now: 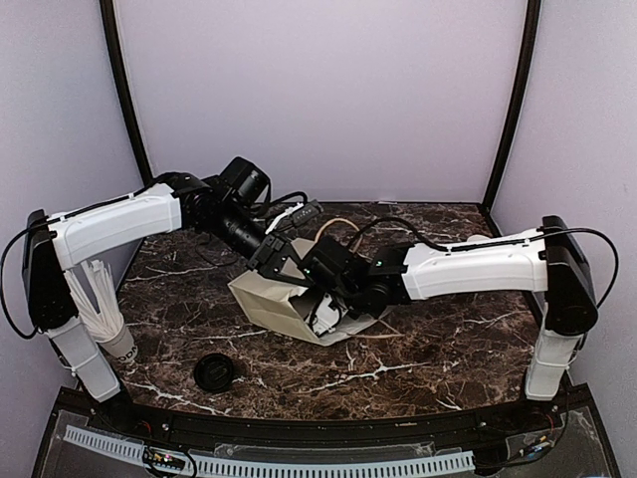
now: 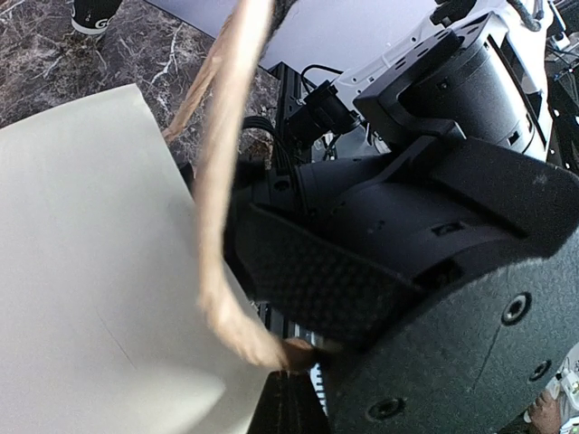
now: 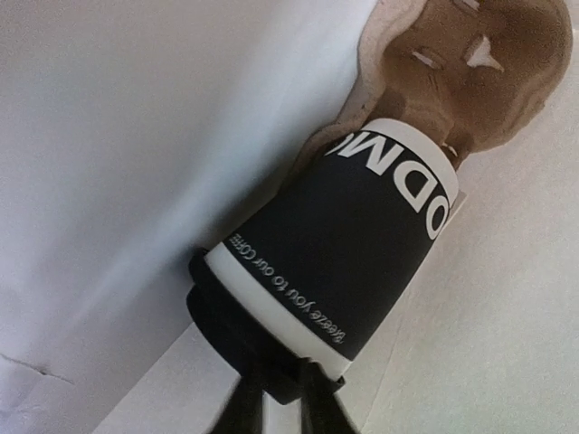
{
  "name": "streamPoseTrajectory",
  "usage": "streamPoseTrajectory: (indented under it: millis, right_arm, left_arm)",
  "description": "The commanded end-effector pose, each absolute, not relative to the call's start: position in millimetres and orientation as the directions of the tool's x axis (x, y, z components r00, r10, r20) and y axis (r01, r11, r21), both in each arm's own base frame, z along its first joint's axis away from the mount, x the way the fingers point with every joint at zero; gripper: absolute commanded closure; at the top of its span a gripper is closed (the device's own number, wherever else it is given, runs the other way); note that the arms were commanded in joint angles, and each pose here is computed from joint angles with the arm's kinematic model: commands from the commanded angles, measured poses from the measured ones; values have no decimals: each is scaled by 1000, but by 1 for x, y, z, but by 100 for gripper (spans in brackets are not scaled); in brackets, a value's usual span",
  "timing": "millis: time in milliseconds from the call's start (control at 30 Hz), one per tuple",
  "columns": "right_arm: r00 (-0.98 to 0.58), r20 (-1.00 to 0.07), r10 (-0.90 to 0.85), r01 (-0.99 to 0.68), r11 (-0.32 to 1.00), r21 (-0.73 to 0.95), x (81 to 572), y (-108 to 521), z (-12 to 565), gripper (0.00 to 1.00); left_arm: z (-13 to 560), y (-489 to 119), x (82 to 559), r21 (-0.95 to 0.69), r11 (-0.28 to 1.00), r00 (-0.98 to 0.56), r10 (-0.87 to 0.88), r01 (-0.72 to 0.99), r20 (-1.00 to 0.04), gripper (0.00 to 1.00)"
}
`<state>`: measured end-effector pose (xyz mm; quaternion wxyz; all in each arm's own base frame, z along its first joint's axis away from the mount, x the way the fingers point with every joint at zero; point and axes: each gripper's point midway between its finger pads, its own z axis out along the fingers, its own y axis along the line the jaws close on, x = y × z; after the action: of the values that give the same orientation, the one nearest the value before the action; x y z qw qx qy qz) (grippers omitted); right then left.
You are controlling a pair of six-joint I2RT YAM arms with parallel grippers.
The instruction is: Pack the takeout coffee
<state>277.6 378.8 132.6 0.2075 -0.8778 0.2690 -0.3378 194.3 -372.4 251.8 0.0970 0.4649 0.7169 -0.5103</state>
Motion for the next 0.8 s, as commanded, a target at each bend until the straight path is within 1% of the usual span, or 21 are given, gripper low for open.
streamPoseTrajectory:
  millis: [0,67,133,500,767]
  right_arm:
    - [623,501,-601,-296,-774,-559,285,386,123,93]
    - [623,489,-611,-297,-763,-574,283,386,129,98]
    - [626,478,-617,-302,-756,-581,280,384,135,100]
    - [648,397,-650,-400,-733,-550,228,348,175,100]
    - [621,318,-717,-505,-676,-537,193,320,200,100]
  left_arm:
    - [292,-384,166,-608,-152,-459,522,779,-719,100]
    - [290,-384,167,-606,-148,-458,524,782,-719,100]
    - [289,-384,167,-604,-145,-456,524,784,-719,100]
    - [278,-385,176,-580,-106,-445,536,808,-718,100]
    - [272,-388,198,-531,-28,-443,515,847,-734,100]
